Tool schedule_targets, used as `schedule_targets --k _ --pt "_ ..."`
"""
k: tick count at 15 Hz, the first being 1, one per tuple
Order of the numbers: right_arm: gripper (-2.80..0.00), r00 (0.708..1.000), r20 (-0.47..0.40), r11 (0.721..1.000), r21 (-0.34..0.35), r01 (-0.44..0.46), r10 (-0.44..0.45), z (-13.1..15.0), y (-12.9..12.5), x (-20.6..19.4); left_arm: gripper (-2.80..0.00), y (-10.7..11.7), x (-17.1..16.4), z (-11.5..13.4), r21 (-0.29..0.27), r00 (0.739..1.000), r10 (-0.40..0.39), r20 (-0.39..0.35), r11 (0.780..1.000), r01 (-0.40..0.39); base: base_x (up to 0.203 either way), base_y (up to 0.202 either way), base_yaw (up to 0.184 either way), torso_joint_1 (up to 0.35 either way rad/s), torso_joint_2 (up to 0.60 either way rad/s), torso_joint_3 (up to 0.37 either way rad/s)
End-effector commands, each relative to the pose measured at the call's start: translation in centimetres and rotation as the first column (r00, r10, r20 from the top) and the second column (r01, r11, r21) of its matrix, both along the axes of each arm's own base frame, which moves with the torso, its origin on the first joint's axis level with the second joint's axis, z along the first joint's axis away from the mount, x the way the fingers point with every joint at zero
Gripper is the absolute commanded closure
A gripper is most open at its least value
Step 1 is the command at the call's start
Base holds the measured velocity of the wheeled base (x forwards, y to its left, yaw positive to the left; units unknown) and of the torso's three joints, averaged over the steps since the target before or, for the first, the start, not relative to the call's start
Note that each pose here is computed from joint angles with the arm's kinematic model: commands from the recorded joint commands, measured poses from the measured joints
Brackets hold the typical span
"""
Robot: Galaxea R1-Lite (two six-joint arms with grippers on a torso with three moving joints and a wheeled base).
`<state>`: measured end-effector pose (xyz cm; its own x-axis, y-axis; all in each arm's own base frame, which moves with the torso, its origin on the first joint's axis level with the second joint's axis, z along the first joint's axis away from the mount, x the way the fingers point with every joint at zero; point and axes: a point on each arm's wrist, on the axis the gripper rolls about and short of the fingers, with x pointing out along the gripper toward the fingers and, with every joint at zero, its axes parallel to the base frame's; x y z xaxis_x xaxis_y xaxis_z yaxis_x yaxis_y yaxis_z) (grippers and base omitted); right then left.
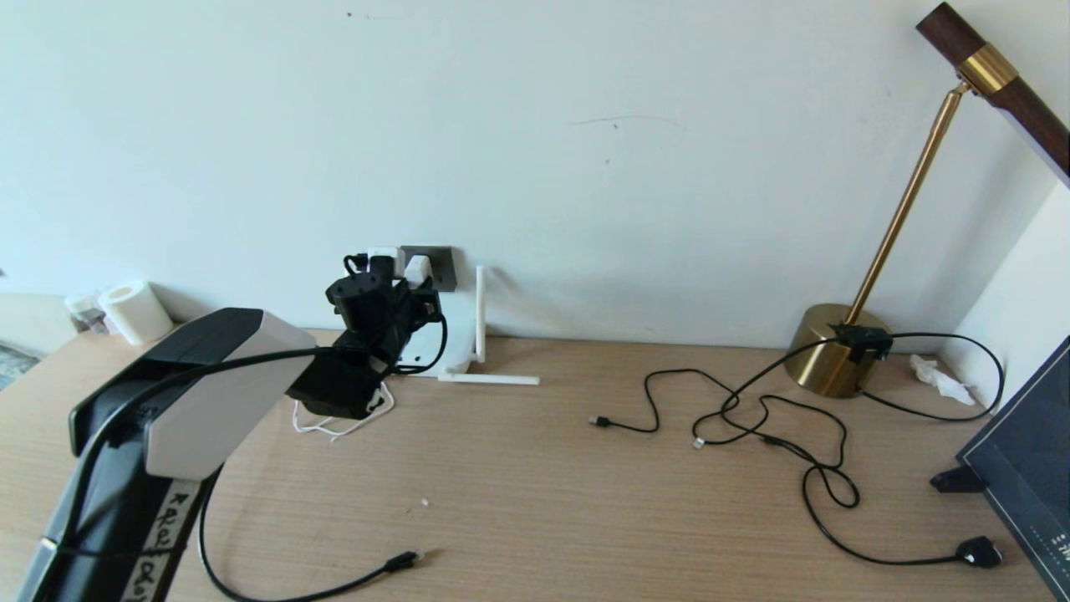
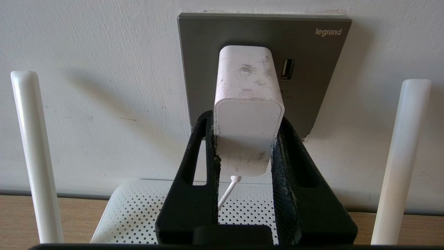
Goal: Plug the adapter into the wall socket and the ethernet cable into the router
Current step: Plug plug into socket
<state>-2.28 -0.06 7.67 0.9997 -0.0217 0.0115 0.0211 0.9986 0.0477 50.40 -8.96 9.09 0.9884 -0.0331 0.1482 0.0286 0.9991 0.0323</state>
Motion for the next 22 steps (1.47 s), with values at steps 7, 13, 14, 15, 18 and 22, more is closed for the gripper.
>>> schedule_targets --k 7,13,14,15,18,22 --pt "0.00 1.000 -0.001 1.000 0.000 0.000 0.000 0.0 0.0 0.0 0.00 0.0 0.2 -0.4 0.001 1.000 0.001 -0.005 1.000 -0.001 0.000 0.000 0.000 0.000 0.00 0.000" --pt "0.00 1.000 -0.001 1.000 0.000 0.000 0.000 0.0 0.0 0.0 0.00 -0.4 0.5 -0.2 -0.002 1.000 0.006 -0.006 1.000 -0.006 0.000 0.000 0.000 0.000 0.00 0.000" --pt "0.00 1.000 -0.001 1.000 0.000 0.000 0.000 0.0 0.0 0.0 0.00 -0.9 0.5 -0.2 -0.002 1.000 0.008 -0.013 1.000 -0.008 0.000 0.000 0.000 0.000 0.00 0.000" --pt "0.00 1.000 -0.001 1.000 0.000 0.000 0.000 0.0 0.0 0.0 0.00 -1.1 0.5 -0.3 -0.001 1.000 0.011 -0.023 1.000 -0.011 0.000 0.000 0.000 0.000 0.00 0.000" --pt "0.00 1.000 -0.001 1.000 0.000 0.000 0.000 0.0 0.0 0.0 0.00 -1.5 0.5 -0.3 -0.003 1.000 0.011 -0.019 1.000 -0.011 0.000 0.000 0.000 0.000 0.00 0.000" --pt "0.00 1.000 -0.001 1.000 0.000 0.000 0.000 0.0 0.0 0.0 0.00 -1.7 0.4 -0.3 -0.004 1.000 0.014 -0.021 1.000 -0.015 0.000 0.000 0.000 0.000 0.00 0.000"
